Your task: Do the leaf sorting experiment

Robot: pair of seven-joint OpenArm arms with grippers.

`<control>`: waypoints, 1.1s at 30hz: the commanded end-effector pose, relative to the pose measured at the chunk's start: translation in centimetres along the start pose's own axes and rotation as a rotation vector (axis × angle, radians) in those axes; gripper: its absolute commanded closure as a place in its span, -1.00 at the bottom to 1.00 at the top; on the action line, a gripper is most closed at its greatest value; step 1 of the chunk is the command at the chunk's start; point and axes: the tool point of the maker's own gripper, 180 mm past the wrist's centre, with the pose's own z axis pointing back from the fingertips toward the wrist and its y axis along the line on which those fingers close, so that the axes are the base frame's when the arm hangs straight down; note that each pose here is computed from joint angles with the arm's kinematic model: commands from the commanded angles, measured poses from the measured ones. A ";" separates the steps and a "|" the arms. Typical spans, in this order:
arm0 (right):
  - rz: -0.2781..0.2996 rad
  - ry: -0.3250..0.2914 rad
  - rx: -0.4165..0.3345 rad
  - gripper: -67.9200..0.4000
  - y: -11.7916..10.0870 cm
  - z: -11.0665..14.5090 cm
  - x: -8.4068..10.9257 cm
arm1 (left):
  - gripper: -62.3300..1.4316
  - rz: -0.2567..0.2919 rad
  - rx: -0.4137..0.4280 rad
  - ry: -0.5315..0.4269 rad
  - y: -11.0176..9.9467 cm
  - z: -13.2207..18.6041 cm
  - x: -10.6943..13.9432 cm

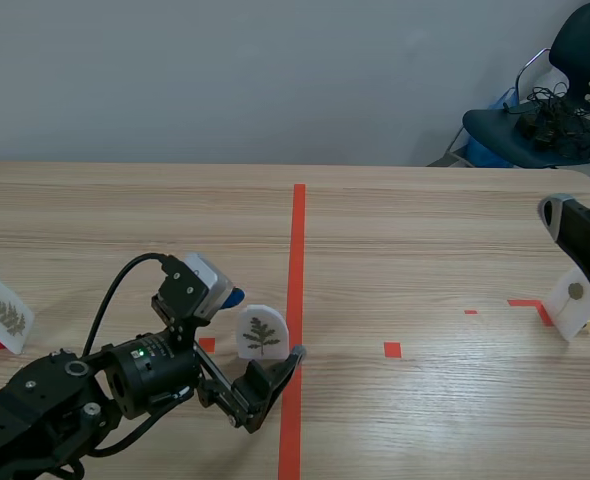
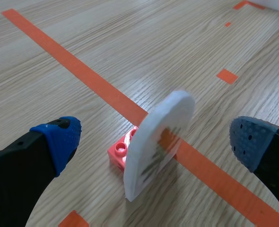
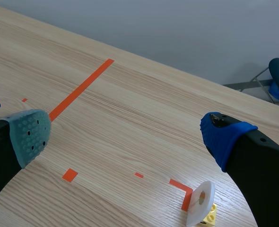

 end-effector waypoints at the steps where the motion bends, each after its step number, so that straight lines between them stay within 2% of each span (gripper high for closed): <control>1: 0.014 -0.043 0.006 -1.00 -0.1 0.0 1.5 | -1.00 0.002 0.006 -0.036 0.0 0.4 0.8; 2: 0.014 -0.043 0.006 -1.00 -0.1 0.0 1.5 | -0.84 0.004 0.005 -0.044 -0.1 0.5 0.8; 5: 0.014 -0.043 0.006 -1.00 -0.1 0.0 1.5 | -0.10 0.006 0.005 -0.066 -0.1 0.5 1.2; 6: 0.014 -0.043 0.006 -1.00 -0.1 0.0 1.5 | 0.06 0.006 0.004 -0.070 -0.1 0.5 1.3; 10: 0.014 -0.043 0.006 -1.00 -0.1 0.0 1.5 | 0.38 0.008 0.001 -0.089 -0.2 0.6 1.6; 14: 0.014 -0.043 0.006 -1.00 -0.1 0.0 1.5 | 0.79 0.013 0.000 -0.105 -0.2 0.5 2.2; 17: 0.014 -0.043 0.006 -1.00 -0.1 0.0 1.5 | 0.82 0.029 -0.049 -0.134 -1.3 0.6 3.3; 20: 0.014 -0.043 0.006 -1.00 -0.1 0.0 1.5 | 0.82 0.056 -0.096 -0.199 -2.5 1.6 5.4; 24: 0.014 -0.043 0.006 -1.00 -0.1 0.0 1.5 | 0.82 0.058 -0.074 -0.277 -2.8 4.2 8.2; 26: 0.014 -0.043 0.006 -1.00 -0.1 0.0 1.5 | 0.82 0.048 -0.029 -0.290 -2.2 5.8 8.8; 28: 0.014 -0.043 0.006 -1.00 -0.1 0.0 1.5 | 0.82 0.075 0.042 -0.298 -0.8 7.5 8.7; 31: 0.014 -0.043 0.006 -1.00 -0.1 0.0 1.5 | 0.82 0.155 0.217 -0.276 2.7 10.0 7.2; 33: 0.014 -0.043 0.006 -1.00 -0.1 0.0 1.5 | 0.82 0.172 0.351 -0.261 5.2 11.8 6.2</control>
